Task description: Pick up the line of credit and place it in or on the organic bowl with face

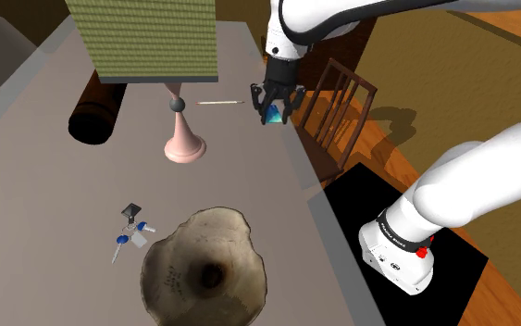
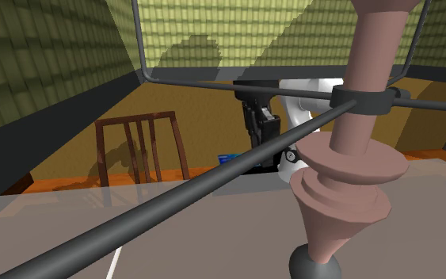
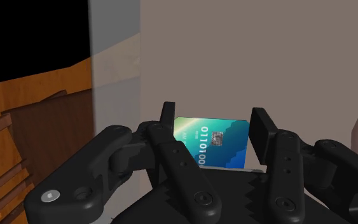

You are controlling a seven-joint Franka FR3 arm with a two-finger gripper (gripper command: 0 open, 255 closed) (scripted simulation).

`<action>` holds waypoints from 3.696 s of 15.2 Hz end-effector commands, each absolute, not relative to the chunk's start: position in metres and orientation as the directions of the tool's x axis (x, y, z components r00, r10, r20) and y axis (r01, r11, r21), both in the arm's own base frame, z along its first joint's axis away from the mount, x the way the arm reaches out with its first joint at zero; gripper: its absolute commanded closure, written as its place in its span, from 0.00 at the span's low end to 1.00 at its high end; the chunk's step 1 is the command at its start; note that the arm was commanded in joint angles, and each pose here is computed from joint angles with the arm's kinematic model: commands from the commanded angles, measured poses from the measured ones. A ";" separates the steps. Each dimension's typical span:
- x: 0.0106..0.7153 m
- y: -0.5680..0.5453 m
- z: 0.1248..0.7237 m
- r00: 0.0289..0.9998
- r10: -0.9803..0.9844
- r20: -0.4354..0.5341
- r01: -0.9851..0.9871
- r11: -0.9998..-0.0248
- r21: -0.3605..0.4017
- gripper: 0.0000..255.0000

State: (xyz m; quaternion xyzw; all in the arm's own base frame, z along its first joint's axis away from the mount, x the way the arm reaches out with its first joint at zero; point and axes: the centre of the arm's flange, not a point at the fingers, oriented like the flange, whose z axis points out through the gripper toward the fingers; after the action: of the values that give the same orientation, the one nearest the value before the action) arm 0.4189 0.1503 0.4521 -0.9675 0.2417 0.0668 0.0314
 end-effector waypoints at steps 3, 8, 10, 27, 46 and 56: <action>0.419 0.150 0.473 0.874 -0.463 -0.145 -0.472 -0.881 -0.028 1.00; 0.419 0.150 0.500 0.874 -0.463 -0.145 -0.472 -0.881 -0.028 1.00; 0.419 0.150 0.510 0.874 -0.463 -0.145 -0.472 -0.881 -0.028 1.00; 0.358 0.236 0.560 0.874 -0.463 -0.145 -0.472 -0.881 -0.028 1.00; 0.214 0.441 0.567 0.874 -0.463 -0.145 -0.472 -0.881 -0.028 1.00; 0.161 0.517 0.554 0.874 -0.463 -0.145 -0.472 -0.881 -0.028 1.00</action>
State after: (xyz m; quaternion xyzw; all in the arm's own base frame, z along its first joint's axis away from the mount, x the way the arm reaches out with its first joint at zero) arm 0.1618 0.5163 0.5580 -0.9676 0.2413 0.0671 0.0311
